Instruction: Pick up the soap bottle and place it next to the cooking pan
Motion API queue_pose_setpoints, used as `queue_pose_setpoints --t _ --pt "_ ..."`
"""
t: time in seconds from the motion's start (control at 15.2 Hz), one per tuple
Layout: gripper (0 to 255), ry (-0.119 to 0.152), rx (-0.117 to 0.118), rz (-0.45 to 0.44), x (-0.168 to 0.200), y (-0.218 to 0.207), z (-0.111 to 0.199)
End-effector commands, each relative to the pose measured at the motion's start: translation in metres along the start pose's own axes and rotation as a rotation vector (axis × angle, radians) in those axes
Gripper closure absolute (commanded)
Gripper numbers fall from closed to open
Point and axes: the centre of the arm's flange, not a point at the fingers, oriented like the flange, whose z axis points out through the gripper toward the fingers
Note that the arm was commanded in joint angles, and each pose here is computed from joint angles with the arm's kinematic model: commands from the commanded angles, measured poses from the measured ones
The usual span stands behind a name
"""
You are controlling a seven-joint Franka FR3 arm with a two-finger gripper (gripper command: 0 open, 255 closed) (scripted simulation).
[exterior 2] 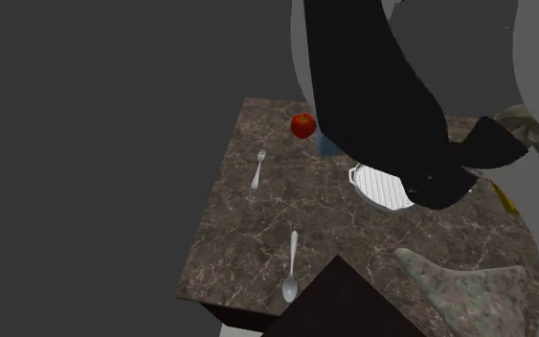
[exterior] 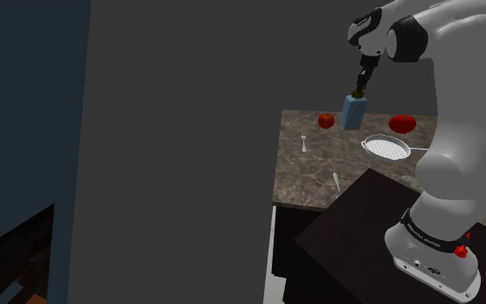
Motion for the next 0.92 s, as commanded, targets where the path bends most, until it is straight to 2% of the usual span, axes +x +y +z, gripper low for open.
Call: queue_pose_setpoints --t 0.0,0.13,0.86 --pt "255 0.001 0.0 -0.001 -0.004 0.022 0.013" --pt "255 0.001 0.0 -0.001 -0.007 0.036 0.02" --pt "255 0.001 0.0 -0.001 -0.007 0.036 0.078"
